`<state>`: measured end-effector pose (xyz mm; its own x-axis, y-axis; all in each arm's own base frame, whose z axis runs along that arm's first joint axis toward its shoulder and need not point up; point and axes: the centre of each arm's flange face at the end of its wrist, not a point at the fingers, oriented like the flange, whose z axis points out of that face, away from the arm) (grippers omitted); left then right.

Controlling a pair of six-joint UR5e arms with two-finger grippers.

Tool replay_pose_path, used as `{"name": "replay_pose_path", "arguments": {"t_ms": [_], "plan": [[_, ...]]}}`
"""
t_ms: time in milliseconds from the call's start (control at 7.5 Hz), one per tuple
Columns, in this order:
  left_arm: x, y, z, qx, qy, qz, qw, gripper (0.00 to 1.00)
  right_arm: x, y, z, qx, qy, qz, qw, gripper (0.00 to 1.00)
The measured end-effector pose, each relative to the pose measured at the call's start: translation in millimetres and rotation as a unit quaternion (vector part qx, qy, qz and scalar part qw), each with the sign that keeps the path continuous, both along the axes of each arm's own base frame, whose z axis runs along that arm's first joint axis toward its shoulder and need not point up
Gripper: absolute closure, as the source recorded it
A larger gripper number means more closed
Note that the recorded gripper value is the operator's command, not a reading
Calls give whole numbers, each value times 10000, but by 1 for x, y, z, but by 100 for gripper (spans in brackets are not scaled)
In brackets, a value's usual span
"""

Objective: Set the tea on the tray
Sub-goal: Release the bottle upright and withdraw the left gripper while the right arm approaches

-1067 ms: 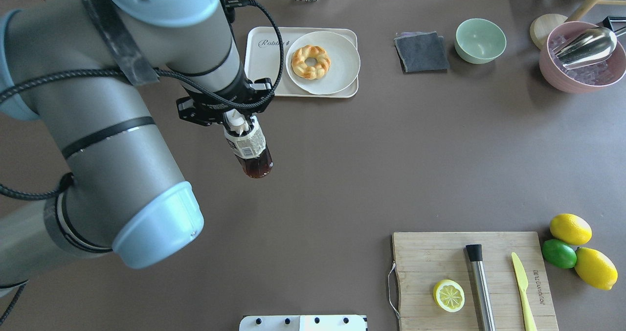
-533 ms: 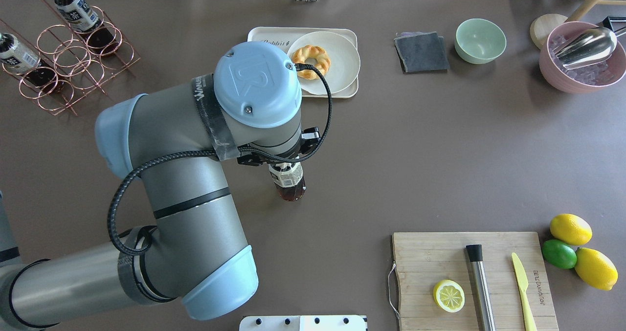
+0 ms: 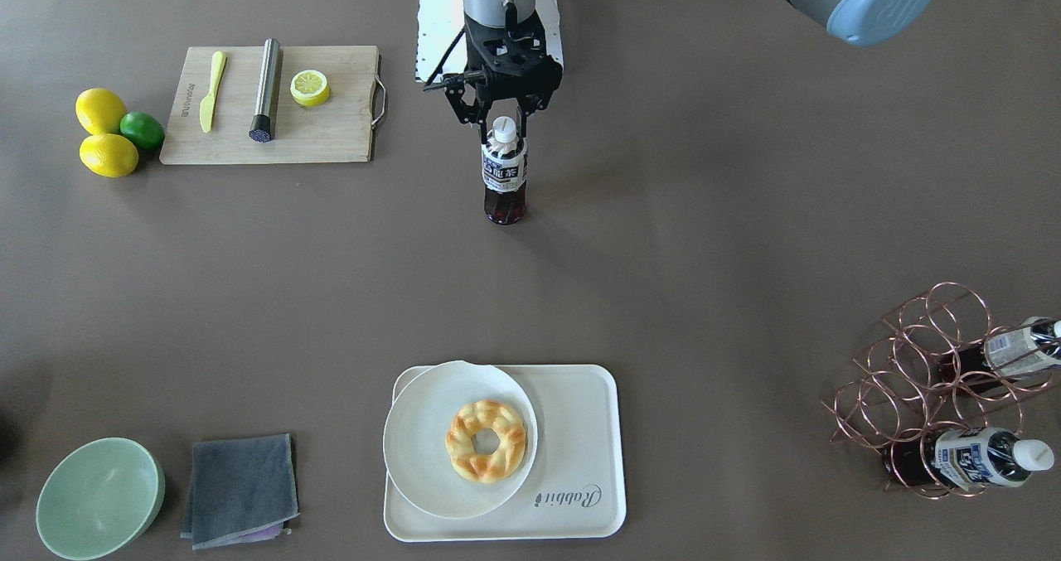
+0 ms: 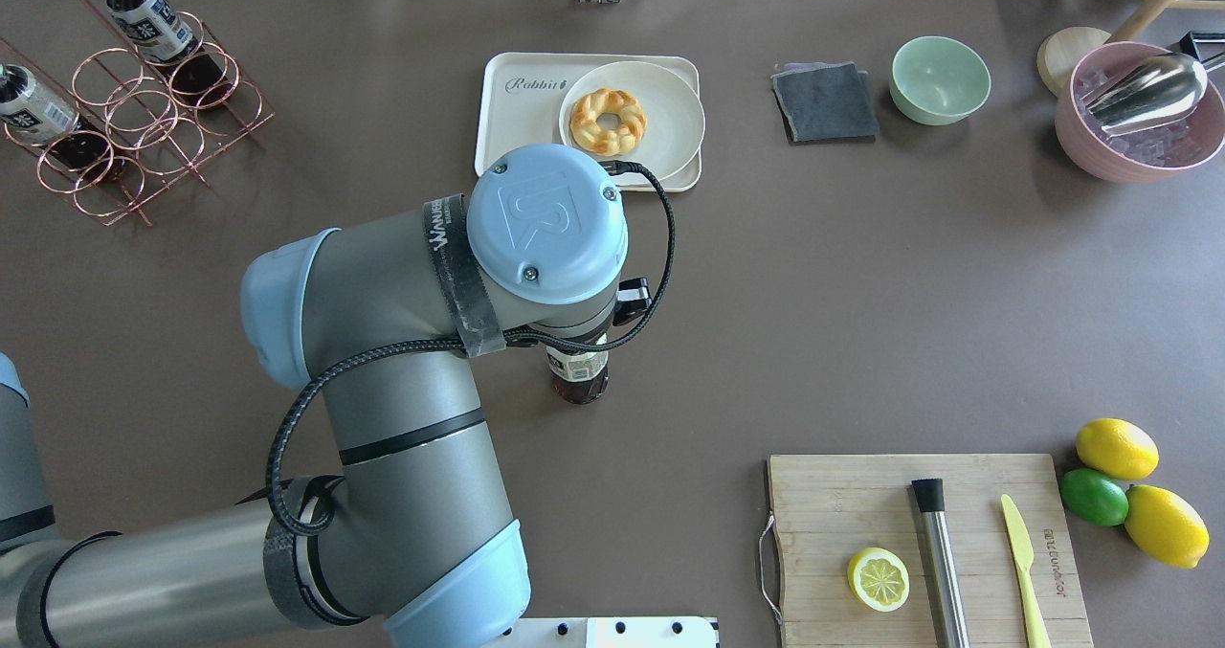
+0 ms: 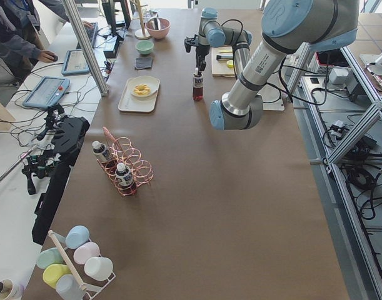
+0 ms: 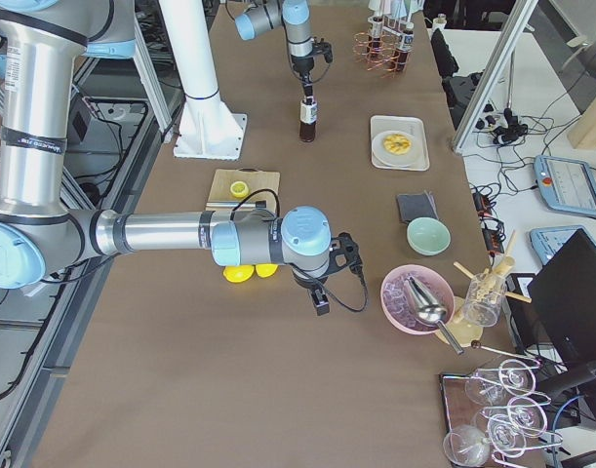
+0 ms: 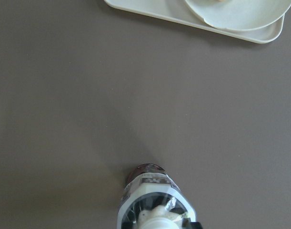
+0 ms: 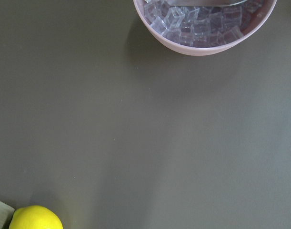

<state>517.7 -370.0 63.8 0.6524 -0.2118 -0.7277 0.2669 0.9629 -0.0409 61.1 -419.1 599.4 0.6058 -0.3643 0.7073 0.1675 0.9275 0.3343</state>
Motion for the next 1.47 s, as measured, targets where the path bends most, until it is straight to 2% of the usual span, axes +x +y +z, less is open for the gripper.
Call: {"name": "replay_pose_path", "arguments": {"t_ms": [267,400,533,800,933,1333,1467], "plan": [[-25,3,-12,88,170,-39,9998,3,-17,-35,-48,-71,-93,284,9995,0],[-43,1,-17,140,209,-76,9997,3,-42,-58,-90,-189,-200,456,9986,0],[-63,-2,-16,249,192,-75,9995,3,-78,-75,-137,-359,-350,588,9970,0],[-103,0,14,509,72,79,9986,3,-178,-88,-251,-811,-707,822,9908,0],[-126,-3,30,606,45,233,9979,3,-239,-80,-307,-1046,-820,986,9862,0],[-190,-29,82,949,-252,672,9929,3,-403,-2,-434,-1686,-1123,1406,9691,2],[-209,-42,96,1036,-347,820,9906,3,-437,21,-462,-1731,-1035,1462,9685,3]]}}
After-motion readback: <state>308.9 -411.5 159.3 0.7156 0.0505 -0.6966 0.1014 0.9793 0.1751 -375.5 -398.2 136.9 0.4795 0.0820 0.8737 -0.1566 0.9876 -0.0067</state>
